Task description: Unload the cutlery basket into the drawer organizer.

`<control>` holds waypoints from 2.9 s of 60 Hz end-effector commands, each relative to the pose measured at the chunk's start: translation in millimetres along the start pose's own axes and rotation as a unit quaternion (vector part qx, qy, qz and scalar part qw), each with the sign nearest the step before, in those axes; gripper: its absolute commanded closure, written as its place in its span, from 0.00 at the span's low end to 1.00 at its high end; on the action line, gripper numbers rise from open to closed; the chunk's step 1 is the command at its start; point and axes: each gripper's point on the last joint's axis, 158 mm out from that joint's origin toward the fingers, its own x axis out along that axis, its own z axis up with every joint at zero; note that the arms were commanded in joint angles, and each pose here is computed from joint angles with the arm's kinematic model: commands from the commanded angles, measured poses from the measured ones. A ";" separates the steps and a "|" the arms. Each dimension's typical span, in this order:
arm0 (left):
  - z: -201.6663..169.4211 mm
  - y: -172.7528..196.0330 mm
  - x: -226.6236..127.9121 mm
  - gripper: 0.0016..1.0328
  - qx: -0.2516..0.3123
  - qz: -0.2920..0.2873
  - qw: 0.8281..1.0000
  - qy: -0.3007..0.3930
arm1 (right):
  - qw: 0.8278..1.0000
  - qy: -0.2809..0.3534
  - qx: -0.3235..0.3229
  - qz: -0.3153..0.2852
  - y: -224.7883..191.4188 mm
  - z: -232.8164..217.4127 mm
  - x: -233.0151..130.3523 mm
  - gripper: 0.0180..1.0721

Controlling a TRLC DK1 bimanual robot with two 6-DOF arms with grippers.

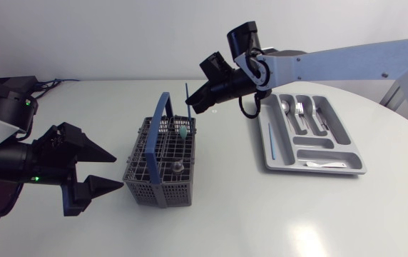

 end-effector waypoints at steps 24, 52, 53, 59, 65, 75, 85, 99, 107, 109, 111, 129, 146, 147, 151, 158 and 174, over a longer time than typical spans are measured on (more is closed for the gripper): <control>-2.9 -11.7 1.3 0.05 0.007 -0.009 1.000 -0.004 | 0.997 -0.081 0.013 -0.010 7.6 61.3 -77.2 0.95; -2.2 -18.7 -4.4 0.05 0.019 -0.001 1.000 -0.011 | 0.980 -0.030 0.155 -0.124 -95.6 5.1 -183.2 0.95; -1.7 -18.7 -4.9 0.05 0.020 0.000 1.000 -0.012 | 0.977 -0.023 0.164 -0.131 -102.7 -2.0 -186.3 0.95; -0.6 -20.6 -5.3 0.05 0.025 -0.001 1.000 -0.014 | 0.966 0.007 0.205 -0.158 -131.7 -35.0 -192.8 0.95; 1.3 -24.8 -6.1 0.05 0.030 -0.004 0.999 -0.015 | 0.953 0.040 0.243 -0.179 -153.7 -65.3 -195.5 0.95; 1.8 -28.7 -7.7 0.05 0.033 -0.006 0.999 -0.016 | 0.930 0.103 0.288 -0.202 -173.0 -111.3 -187.6 0.95; 0.6 -32.5 -9.5 0.05 0.036 -0.009 0.999 -0.013 | 0.905 0.161 0.339 -0.201 -175.5 -152.0 -175.9 0.95; -1.8 -37.4 -9.6 0.05 0.039 -0.013 0.999 -0.011 | 0.873 0.215 0.396 -0.184 -186.2 -206.9 -150.7 0.95; -4.4 -39.7 -9.0 0.05 0.040 -0.014 0.999 -0.010 | 0.866 0.222 0.408 -0.185 -190.1 -219.8 -140.0 0.95; -4.9 -40.0 -8.7 0.05 0.039 -0.014 0.999 -0.010 | 0.864 0.222 0.408 -0.192 -192.6 -219.7 -139.5 0.94; -5.1 -40.9 -8.8 0.05 0.040 -0.015 0.999 -0.010 | 0.864 0.219 0.410 -0.195 -194.6 -219.4 -138.3 0.87; -10.9 -53.2 -8.0 0.05 0.049 -0.018 0.999 -0.012 | 0.893 0.165 0.351 -0.230 -188.5 -162.9 -155.8 0.10; -25.2 -75.2 -3.1 0.07 0.064 -0.040 0.997 -0.004 | 0.951 0.090 0.250 -0.156 -133.0 -84.8 -99.6 0.25; -27.2 -77.3 -2.0 0.07 0.066 -0.044 0.997 -0.002 | 0.953 0.089 0.247 -0.151 -129.4 -82.4 -93.9 0.28; -30.9 -82.6 1.4 0.11 0.071 -0.054 0.996 0.003 | 0.960 0.081 0.232 -0.134 -118.0 -71.8 -74.1 0.44; -37.4 -89.1 9.7 0.27 0.073 -0.072 0.995 0.015 | 0.968 0.073 0.215 -0.107 -103.7 -56.6 -41.1 0.79; -49.5 -80.5 38.6 0.79 0.065 -0.073 0.995 0.024 | 0.972 0.087 0.215 -0.048 -85.0 -57.2 34.7 0.95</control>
